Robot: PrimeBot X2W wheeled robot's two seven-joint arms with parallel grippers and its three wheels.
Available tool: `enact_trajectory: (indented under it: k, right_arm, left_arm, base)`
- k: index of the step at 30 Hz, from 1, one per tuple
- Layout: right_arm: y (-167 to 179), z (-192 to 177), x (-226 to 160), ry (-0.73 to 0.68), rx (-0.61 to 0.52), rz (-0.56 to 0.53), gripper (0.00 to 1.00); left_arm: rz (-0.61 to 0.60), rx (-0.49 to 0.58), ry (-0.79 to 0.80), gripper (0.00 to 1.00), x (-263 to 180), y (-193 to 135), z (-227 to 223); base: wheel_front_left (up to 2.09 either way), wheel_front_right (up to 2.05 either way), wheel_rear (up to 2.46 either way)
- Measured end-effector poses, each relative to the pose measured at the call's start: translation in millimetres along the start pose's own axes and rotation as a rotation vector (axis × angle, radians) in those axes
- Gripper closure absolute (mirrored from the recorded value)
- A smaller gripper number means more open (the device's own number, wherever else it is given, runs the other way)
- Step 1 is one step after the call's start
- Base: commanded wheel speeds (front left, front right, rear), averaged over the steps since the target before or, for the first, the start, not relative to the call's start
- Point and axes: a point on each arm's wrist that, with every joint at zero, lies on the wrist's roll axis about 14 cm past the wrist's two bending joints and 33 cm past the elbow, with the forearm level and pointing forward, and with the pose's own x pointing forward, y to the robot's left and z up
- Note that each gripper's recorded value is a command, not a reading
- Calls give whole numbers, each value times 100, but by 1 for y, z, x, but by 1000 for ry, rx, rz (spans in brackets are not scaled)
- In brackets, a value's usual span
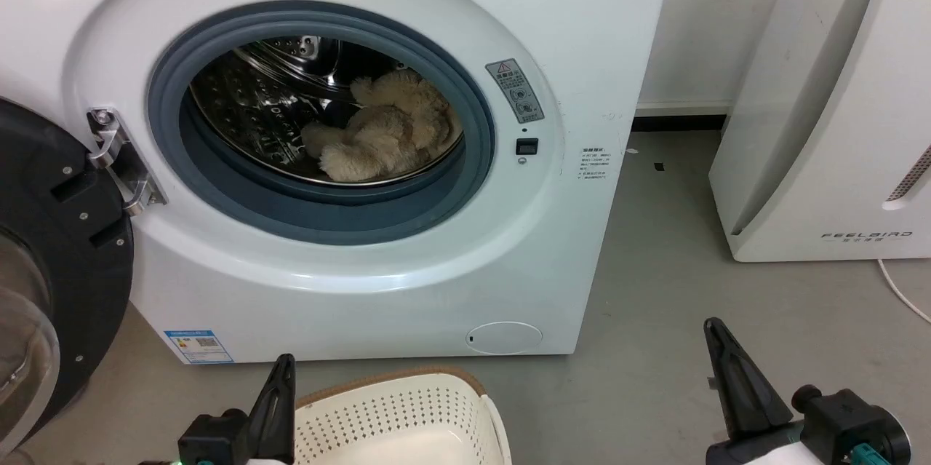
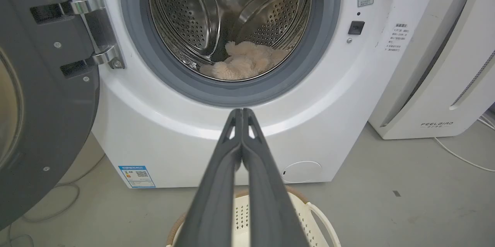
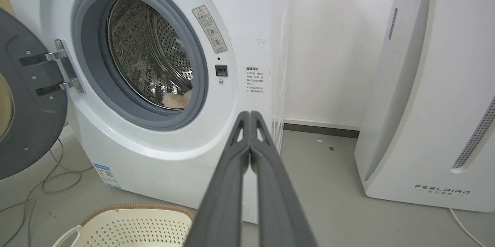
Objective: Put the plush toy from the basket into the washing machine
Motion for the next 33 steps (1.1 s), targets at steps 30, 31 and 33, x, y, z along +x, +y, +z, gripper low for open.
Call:
enact_trajectory:
  k: [30,31,33]
  right_arm:
    - [-1,-6,4,53,-19,2,100]
    - [-1,-6,4,53,-20,2,100]
    - [-1,-6,4,54,-21,2,100]
  left_arm:
    - [5,21,-8,100,7,0,10]
    - [4,22,-9,100,8,0,11]
    - [3,24,-11,100,8,0,11]
  base:
    - [0,0,0]
    - [0,0,0]
    - [0,0,0]
